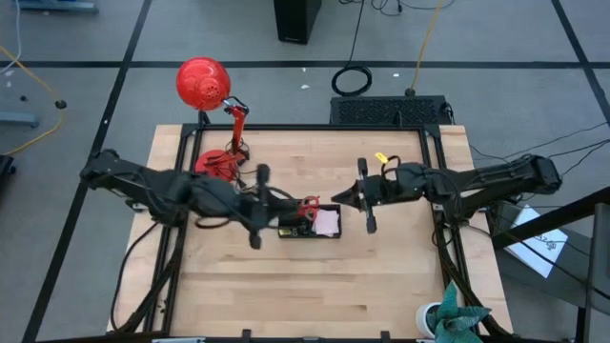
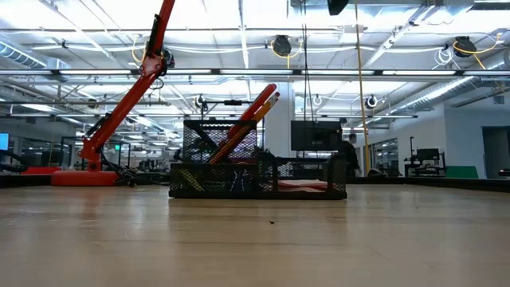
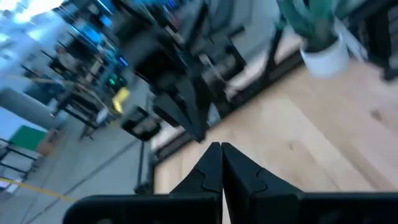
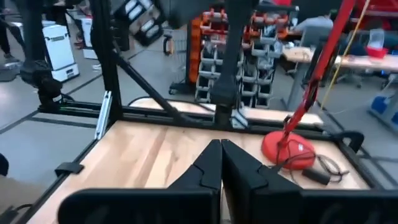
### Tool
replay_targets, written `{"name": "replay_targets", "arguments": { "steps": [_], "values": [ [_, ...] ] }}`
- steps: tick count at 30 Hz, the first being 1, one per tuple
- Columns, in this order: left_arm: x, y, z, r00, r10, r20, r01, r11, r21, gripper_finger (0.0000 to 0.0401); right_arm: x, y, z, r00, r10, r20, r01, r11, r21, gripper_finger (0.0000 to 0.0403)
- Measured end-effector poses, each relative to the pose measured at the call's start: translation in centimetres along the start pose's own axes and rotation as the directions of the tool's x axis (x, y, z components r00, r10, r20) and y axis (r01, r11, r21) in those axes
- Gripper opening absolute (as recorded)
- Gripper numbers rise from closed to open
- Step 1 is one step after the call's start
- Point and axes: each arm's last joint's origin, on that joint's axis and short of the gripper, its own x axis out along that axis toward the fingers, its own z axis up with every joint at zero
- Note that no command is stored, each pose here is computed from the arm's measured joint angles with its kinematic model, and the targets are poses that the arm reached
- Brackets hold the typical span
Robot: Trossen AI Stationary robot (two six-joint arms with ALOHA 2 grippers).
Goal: Pick and place office supplies into organizer
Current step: Return to Home Position
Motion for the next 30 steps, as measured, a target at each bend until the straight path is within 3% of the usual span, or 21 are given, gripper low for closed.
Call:
{"name": "replay_targets", "arguments": {
  "steps": [6, 11, 18, 24, 30],
  "values": [
    [-4.9, 1.7, 1.5, 0.988, 0.079, 0.134, -0.08, 0.997, 0.003, 0.0003, -1.7, -0.1, 1.2, 0.999, 0.014, 0.031, -0.012, 0.999, -0.051, 0.0001],
    [-7.5, 2.3, 1.8, 0.977, 0.156, 0.145, -0.151, 0.988, -0.042, 0.0003, -3.2, -0.2, 1.3, 1.0, -0.002, -0.006, 0.002, 0.999, -0.053, 0.0001],
    [-7.6, 2.6, 1.4, 0.979, 0.17, 0.11, -0.16, 0.983, -0.093, 0.0005, -4.7, -0.3, 1.7, 0.999, -0.037, -0.004, 0.036, 0.998, -0.059, 0.0001],
    [-6.6, 5.5, -0.7, 0.959, 0.284, -0.008, -0.276, 0.924, -0.263, 0.0005, -6.4, -0.9, 2.3, 0.997, -0.076, 0.014, 0.076, 0.994, -0.076, 0.0001],
    [-6.6, 5.3, -2.9, 0.984, 0.176, 0.024, -0.162, 0.945, -0.284, 0.0003, -8.2, -1.0, 1.9, 0.997, -0.083, 0.0, 0.083, 0.996, -0.026, 0.0001]
  ]
}}
